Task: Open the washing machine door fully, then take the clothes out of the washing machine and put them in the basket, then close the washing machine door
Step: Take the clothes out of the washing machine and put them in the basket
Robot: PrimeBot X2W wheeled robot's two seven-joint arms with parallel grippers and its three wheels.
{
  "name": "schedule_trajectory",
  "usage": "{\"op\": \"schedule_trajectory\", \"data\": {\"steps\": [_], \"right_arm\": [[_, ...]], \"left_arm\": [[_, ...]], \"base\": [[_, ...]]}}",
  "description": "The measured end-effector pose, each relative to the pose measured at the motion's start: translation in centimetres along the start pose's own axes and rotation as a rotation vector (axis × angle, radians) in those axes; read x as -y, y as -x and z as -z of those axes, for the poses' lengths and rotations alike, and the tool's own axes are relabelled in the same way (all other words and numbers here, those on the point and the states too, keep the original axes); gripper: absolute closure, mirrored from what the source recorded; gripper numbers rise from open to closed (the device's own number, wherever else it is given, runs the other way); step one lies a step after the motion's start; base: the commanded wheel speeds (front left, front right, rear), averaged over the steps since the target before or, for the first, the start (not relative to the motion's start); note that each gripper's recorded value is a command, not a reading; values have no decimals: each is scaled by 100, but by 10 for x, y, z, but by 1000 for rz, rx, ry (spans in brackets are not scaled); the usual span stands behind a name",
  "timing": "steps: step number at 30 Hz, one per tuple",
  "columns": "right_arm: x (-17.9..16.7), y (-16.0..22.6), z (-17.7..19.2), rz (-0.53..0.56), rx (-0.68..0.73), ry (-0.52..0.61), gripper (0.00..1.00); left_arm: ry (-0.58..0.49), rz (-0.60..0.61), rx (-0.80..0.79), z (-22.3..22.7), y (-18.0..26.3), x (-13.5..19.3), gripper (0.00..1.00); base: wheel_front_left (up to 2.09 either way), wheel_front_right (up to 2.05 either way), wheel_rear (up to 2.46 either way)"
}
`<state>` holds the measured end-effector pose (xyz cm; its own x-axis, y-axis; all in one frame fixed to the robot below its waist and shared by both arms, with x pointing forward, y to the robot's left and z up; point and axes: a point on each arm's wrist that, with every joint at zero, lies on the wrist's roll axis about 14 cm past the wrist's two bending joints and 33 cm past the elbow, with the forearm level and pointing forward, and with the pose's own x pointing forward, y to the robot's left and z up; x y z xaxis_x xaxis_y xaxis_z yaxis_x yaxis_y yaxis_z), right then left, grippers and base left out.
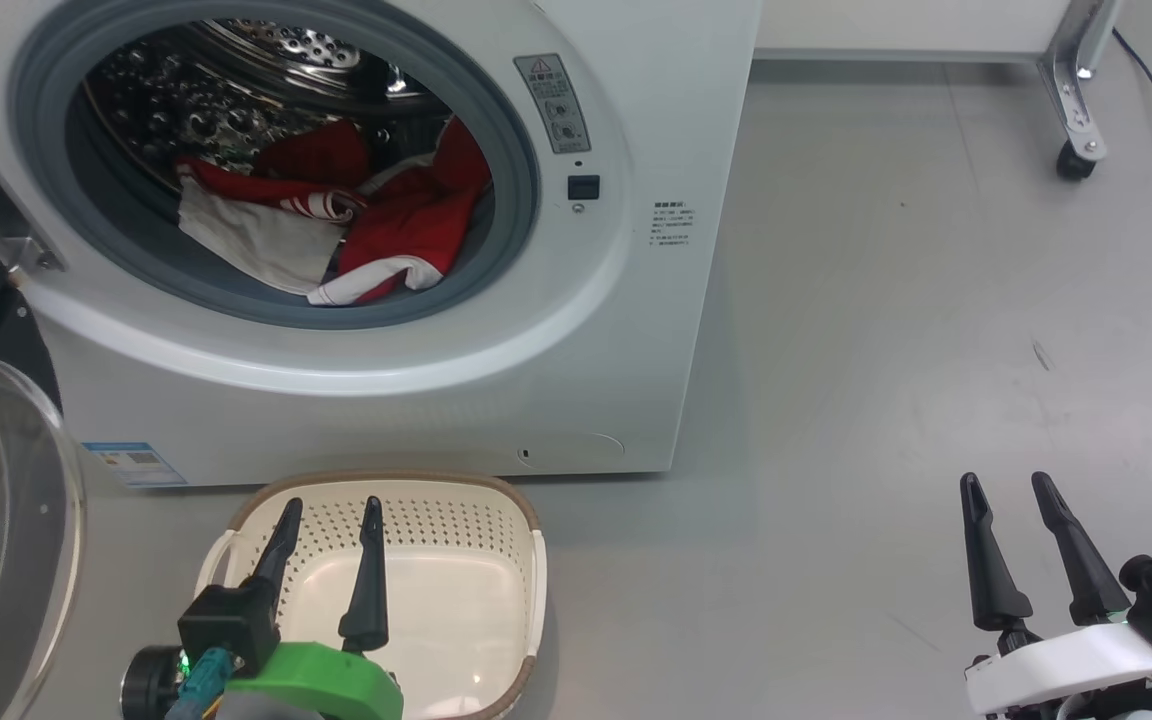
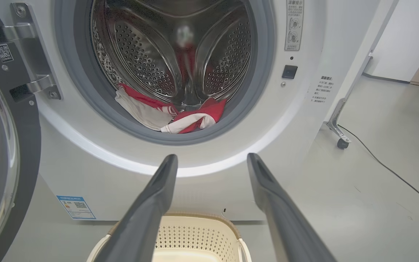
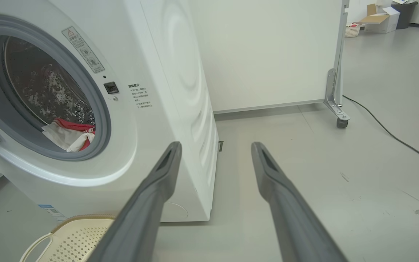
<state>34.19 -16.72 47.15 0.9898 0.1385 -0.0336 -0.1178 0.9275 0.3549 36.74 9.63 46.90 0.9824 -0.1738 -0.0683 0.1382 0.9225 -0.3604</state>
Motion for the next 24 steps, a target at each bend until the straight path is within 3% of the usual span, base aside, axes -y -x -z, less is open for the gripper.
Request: {"op": "schedule_trajectory", "data": {"steps": [18, 24], "right_arm": [[44, -9, 9, 134, -43, -4, 0], [59, -4, 18, 198, -70, -15, 0]], "left_arm": [[-175, 88, -166, 25, -115, 3, 0], [-127, 56, -261, 49, -150, -3, 0]], "base": [[0, 0, 0], [0, 0, 0]]}}
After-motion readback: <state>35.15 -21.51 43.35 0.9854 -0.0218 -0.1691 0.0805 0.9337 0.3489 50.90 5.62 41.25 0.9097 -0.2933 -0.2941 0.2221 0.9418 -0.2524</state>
